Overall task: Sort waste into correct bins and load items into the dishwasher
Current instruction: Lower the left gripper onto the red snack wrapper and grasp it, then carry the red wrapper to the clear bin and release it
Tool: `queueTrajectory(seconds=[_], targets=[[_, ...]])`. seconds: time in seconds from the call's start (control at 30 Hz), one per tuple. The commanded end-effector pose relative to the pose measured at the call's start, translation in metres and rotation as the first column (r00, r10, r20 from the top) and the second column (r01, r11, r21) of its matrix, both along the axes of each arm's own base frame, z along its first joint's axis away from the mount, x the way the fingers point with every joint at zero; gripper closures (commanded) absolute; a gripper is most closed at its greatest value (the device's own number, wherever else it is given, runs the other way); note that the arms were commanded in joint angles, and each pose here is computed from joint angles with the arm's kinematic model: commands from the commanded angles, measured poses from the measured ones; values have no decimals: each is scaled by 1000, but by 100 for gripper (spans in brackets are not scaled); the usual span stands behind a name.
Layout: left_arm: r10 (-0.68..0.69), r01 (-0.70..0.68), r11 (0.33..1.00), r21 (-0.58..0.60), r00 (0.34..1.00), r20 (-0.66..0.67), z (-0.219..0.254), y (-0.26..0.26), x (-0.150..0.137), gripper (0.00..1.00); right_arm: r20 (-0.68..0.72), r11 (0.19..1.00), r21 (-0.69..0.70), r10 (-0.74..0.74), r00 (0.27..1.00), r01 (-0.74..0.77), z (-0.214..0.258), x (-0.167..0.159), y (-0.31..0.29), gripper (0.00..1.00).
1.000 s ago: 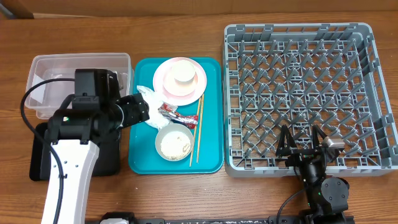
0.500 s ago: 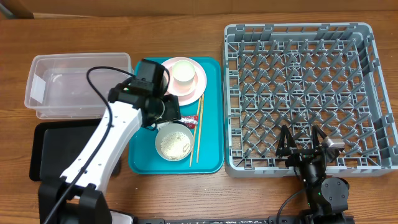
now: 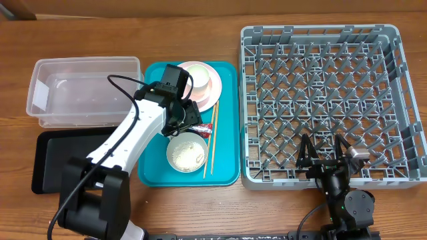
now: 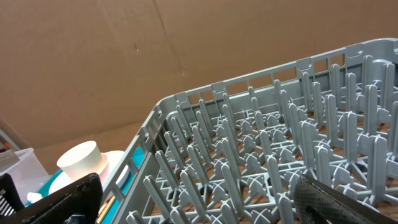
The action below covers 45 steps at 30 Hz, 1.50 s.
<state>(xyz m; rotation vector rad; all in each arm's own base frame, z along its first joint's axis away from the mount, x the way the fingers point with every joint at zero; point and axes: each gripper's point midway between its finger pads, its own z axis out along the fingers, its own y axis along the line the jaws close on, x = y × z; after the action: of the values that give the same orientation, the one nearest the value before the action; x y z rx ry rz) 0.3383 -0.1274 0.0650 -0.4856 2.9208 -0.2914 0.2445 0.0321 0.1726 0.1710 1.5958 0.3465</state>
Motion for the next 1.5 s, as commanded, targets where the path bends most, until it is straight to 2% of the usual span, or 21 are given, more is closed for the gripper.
queueTrajectory(seconds=[0.0,0.13,0.63,0.8,0.93,1.03,1.07,1.17,1.33,1.47], targets=[[63,-62,996,58,998,-2,-11,8,4,36,4,1000,-6,-9,1000,9,-2,0,-1,0],[62,-62,996,59,998,-2,-14,8,5,53,4,1000,-6,-9,1000,9,-2,0,-1,0],[57,-57,996,66,998,6,-15,6,7,53,4,1000,-6,-9,1000,9,-2,0,-1,0],[60,-57,994,98,998,-30,-32,10,5,54,4,1000,-6,-9,1000,9,-2,0,-1,0],[59,-54,993,106,997,-48,-40,10,4,81,4,1000,-6,-9,1000,9,-2,0,-1,0],[60,-56,993,100,998,-35,-36,9,8,95,4,1000,-6,-9,1000,9,-2,0,-1,0],[58,-55,994,99,998,-31,-34,9,9,96,4,1000,-6,-9,1000,9,-2,0,-1,0],[40,-39,995,94,999,-8,-18,7,14,96,4,1000,-6,-9,1000,9,-2,0,-1,0],[14,-23,995,94,995,100,43,9,31,96,4,1000,-6,-9,1000,9,-2,0,-1,0],[83,-135,971,199,965,248,109,50,47,96,4,1000,-6,-10,1000,10,-2,0,-2,0]])
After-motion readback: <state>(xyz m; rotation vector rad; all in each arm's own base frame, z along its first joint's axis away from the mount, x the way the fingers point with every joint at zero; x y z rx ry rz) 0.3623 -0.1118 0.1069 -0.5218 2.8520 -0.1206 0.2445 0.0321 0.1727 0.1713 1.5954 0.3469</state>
